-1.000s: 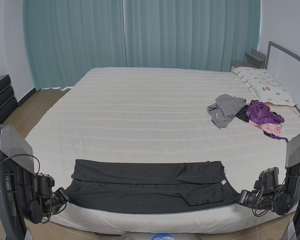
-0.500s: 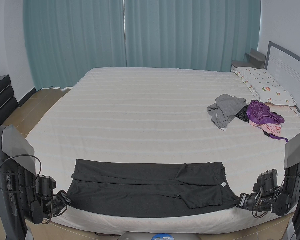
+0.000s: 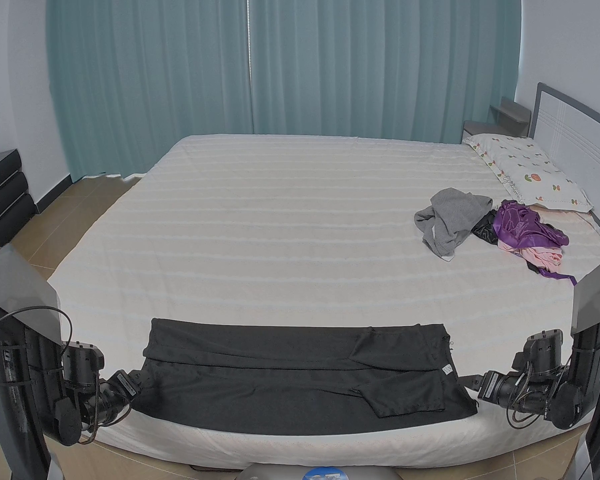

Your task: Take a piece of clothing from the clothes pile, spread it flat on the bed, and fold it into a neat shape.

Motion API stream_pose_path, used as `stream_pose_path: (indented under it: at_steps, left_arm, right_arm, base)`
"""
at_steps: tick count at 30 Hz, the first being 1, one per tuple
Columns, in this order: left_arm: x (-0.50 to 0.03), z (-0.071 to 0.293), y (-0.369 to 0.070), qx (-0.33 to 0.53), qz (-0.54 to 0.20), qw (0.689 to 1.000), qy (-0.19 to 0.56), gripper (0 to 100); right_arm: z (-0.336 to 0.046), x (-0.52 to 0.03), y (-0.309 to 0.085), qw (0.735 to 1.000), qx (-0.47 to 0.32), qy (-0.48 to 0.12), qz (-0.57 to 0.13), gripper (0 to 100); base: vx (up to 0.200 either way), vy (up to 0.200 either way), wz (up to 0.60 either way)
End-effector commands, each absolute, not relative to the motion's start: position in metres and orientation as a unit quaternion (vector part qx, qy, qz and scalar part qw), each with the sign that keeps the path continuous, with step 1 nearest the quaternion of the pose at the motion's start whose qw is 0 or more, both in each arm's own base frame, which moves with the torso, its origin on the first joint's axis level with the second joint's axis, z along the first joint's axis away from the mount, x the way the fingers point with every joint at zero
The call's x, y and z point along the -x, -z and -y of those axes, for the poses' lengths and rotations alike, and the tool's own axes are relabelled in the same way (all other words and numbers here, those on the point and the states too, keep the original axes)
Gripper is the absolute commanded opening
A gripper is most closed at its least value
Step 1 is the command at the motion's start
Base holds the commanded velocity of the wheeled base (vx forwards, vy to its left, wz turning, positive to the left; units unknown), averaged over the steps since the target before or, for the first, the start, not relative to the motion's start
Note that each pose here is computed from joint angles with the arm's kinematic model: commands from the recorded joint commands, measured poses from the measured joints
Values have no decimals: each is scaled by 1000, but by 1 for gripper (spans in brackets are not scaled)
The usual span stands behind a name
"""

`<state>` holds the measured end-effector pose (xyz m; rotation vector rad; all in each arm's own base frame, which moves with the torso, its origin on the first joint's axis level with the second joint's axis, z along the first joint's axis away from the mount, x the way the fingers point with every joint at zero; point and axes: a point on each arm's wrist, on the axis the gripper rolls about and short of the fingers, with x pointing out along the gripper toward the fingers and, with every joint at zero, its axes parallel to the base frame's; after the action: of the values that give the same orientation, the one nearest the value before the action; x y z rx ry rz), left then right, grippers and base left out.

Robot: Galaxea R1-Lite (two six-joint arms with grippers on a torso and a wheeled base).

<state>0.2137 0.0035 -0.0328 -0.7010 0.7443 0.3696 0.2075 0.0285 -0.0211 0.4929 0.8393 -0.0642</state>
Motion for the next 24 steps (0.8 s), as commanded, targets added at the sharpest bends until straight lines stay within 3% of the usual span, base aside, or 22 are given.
stream_pose_path:
  at_steps: [1, 8, 24]
  left_arm:
    - [-215, -7, 10, 355, -313, 868, -151, 100]
    - [-218, -8, 6, 381, -297, 863, -150, 100]
    - [-223, -13, 2, 413, -285, 853, -140, 100]
  right_arm:
    - [-22, -210, 8, 897, -251, 37, -362, 100]
    - [-26, -214, -9, 907, -288, 28, -307, 100]
    - [-31, -215, 3, 896, -295, 26, -332, 100]
  base:
    - [0, 0, 0]
    - [0, 0, 0]
    - [0, 0, 0]
